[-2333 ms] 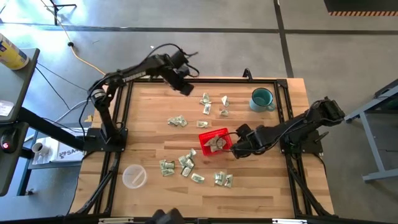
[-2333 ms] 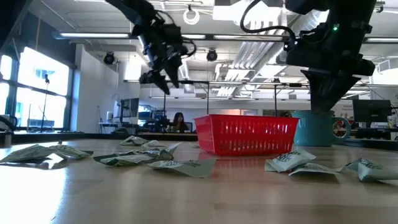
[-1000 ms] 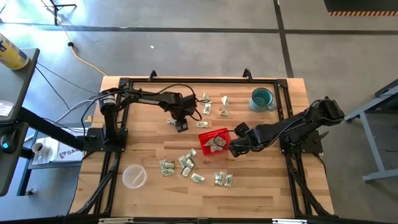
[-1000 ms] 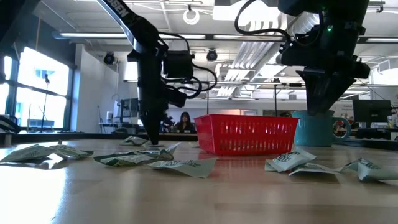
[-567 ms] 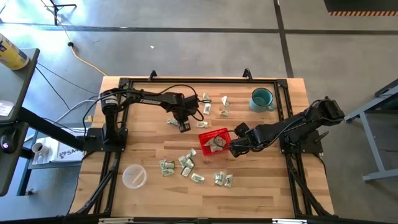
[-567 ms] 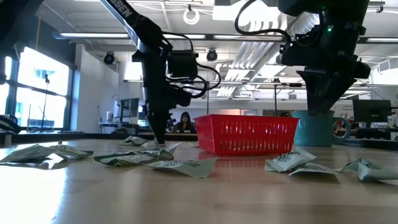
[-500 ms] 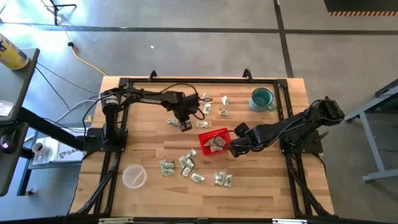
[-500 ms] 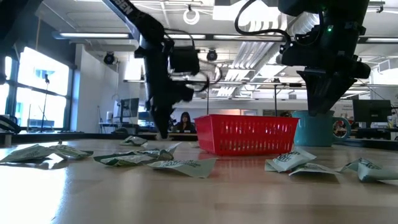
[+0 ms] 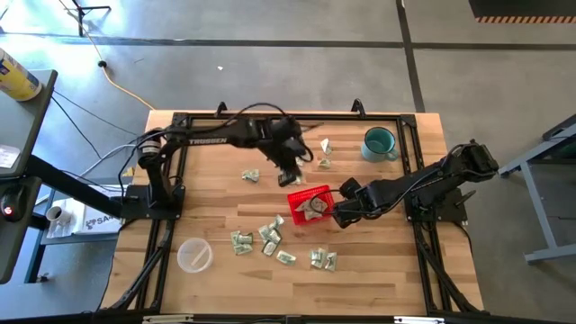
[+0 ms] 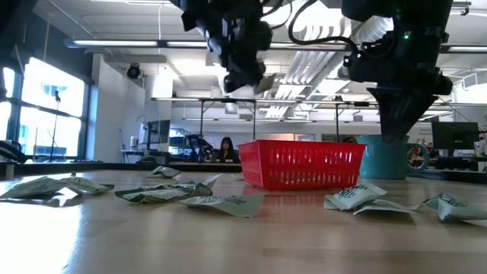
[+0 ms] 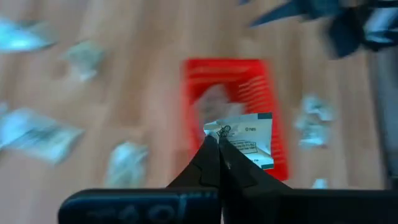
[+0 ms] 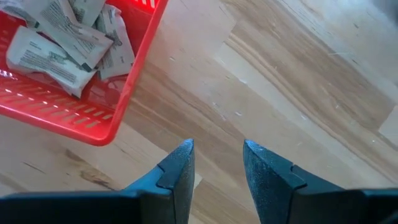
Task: Pick and place items into bin
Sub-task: Put the white stevia pack into the red bin
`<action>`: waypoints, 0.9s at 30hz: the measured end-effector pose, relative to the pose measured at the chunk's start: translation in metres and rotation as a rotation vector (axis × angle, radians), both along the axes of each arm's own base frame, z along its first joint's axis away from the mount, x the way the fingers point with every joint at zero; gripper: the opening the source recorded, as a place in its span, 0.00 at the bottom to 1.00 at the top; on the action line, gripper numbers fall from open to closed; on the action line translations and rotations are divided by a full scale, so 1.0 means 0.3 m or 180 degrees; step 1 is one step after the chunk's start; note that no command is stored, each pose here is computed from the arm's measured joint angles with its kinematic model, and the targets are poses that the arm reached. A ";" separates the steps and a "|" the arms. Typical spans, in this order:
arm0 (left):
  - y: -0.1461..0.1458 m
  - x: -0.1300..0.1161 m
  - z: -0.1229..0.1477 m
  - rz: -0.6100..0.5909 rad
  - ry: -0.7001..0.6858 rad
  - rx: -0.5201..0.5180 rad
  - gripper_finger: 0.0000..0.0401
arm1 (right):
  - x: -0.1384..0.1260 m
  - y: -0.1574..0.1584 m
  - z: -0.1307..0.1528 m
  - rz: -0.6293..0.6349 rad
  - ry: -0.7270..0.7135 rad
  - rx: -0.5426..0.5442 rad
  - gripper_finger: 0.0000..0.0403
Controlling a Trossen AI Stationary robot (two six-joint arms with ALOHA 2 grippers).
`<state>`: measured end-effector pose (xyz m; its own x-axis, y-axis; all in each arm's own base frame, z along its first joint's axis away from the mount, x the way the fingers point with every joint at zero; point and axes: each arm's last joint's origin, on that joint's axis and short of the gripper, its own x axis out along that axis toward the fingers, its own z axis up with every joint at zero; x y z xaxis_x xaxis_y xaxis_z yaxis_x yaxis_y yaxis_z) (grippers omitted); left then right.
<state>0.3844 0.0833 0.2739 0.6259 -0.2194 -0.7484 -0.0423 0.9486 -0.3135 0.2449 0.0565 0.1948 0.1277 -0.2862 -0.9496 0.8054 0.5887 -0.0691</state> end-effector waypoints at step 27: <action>0.071 -0.167 -0.144 0.0859 0.1917 0.0612 0.52 | -0.021 0.026 -0.002 0.0212 0.0199 0.0071 0.32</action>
